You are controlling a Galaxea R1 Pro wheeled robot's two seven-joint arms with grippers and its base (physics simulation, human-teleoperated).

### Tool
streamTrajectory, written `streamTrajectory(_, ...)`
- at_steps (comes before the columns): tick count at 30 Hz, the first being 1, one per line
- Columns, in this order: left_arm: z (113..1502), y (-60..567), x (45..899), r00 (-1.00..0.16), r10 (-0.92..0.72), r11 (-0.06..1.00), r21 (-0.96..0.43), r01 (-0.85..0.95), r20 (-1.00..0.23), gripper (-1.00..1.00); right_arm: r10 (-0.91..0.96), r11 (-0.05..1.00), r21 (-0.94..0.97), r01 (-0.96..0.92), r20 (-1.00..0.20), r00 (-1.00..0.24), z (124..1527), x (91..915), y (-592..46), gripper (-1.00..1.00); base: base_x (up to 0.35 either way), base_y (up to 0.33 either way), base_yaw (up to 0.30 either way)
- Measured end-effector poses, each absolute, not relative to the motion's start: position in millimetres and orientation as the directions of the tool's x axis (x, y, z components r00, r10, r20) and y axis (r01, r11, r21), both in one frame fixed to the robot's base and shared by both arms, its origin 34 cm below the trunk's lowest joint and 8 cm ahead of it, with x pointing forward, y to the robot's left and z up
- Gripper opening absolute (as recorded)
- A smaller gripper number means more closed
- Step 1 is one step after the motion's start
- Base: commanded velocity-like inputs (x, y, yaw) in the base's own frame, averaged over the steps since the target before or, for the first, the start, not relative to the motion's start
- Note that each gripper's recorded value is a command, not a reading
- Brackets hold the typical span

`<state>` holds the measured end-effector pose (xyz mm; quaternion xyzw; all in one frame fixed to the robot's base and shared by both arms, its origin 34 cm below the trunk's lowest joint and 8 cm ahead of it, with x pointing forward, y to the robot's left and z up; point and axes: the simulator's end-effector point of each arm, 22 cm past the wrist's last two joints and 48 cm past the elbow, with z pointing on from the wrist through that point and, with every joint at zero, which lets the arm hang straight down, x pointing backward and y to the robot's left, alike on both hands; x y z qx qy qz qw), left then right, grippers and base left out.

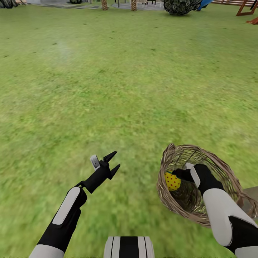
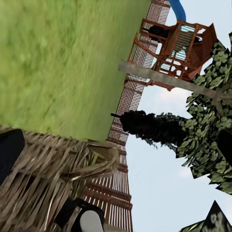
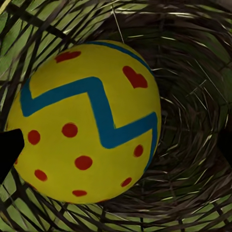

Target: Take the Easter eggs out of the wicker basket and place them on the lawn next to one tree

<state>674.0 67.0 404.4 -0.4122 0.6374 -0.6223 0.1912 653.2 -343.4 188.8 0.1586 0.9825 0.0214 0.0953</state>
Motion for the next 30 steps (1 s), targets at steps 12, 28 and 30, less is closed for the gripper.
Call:
streamTrajectory(12, 374.9, 67.7, 668.9, -0.572, -0.764, -0.115, -0.936, -0.332, 0.297, 1.00, 0.319, 0.947, 0.084, 0.309, -0.186, -0.929, 173.2, 658.0, -343.1, 1.00, 0.000, 0.000, 0.000)
streamTrajectory(28, 367.3, 67.5, 667.4, -0.569, -0.764, -0.115, -0.932, -0.344, 0.304, 1.00, 0.324, 0.929, 0.219, 0.297, -0.094, -0.941, 154.4, 636.3, -305.2, -1.00, 0.000, 0.000, 0.000)
streamTrajectory(30, 367.3, 67.5, 667.4, -0.569, -0.764, -0.115, -0.932, -0.344, 0.304, 1.00, 0.325, 0.929, 0.219, 0.299, -0.094, -0.941, 154.4, 636.1, -305.2, -1.00, 0.000, 0.000, 0.000)
